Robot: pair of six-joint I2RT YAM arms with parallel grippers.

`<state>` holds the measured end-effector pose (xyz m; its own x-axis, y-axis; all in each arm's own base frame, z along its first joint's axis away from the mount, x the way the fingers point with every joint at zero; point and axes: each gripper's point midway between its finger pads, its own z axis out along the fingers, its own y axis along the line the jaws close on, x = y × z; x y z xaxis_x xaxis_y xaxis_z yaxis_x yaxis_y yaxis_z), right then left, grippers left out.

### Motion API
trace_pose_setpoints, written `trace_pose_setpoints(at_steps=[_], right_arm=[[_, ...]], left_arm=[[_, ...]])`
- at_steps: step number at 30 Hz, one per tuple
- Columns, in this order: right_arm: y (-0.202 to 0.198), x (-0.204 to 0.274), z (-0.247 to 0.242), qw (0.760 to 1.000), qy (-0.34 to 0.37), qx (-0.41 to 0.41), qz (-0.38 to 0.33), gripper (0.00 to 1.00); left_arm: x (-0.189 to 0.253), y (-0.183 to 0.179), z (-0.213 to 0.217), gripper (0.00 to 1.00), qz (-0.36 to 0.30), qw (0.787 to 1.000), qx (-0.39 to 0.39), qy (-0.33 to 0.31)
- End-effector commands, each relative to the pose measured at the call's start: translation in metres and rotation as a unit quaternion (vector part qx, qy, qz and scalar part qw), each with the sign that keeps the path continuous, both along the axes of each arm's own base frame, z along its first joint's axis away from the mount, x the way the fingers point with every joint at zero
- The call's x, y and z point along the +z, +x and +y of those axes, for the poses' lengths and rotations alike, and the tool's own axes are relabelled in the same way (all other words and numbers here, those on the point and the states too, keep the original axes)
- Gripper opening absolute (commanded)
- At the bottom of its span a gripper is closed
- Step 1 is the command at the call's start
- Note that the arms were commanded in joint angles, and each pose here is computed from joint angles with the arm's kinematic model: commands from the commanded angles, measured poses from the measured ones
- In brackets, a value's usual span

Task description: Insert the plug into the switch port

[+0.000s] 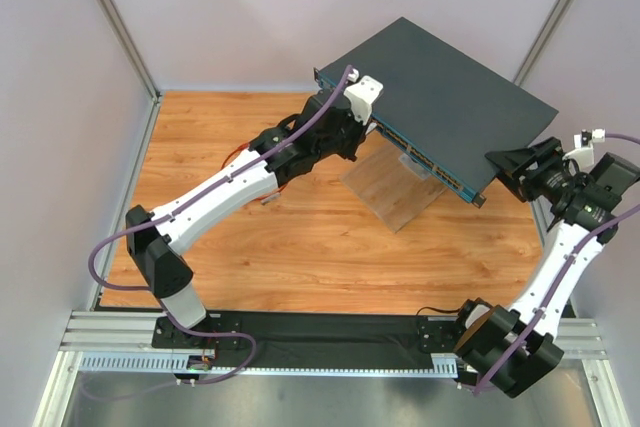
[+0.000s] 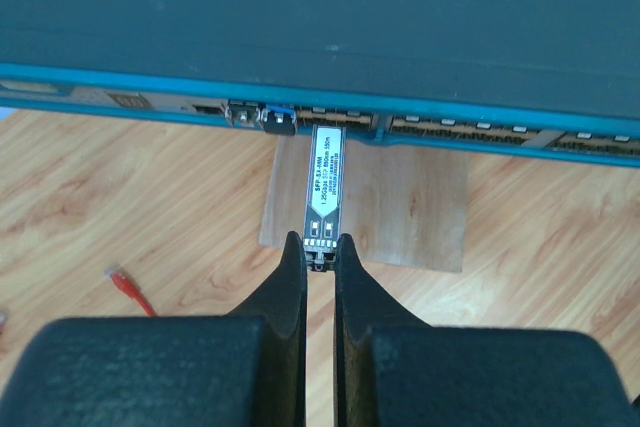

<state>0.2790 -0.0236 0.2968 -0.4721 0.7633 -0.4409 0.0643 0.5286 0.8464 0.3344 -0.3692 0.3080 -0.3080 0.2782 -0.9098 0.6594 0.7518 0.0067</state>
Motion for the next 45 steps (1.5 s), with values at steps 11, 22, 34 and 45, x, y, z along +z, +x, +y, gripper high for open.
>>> trace_pose_setpoints(at_steps=[11, 22, 34, 45], right_arm=[[0.003, 0.005, 0.002, 0.999, 0.000, -0.005, -0.032, 0.00], [0.001, 0.004, 0.002, 0.999, 0.009, -0.017, -0.030, 0.00], [0.002, 0.004, 0.002, 0.999, 0.008, -0.013, -0.030, 0.00], [0.002, 0.004, 0.002, 0.999, 0.007, -0.012, -0.029, 0.00]], left_arm=[[0.026, 0.009, -0.004, 0.00, -0.021, 0.999, 0.028, -0.024], [0.030, 0.014, -0.005, 0.00, -0.031, 0.999, 0.031, -0.022], [0.029, 0.020, -0.007, 0.00, -0.038, 0.998, 0.039, -0.018], [0.021, 0.025, -0.010, 0.00, -0.024, 0.999, 0.041, -0.022]])
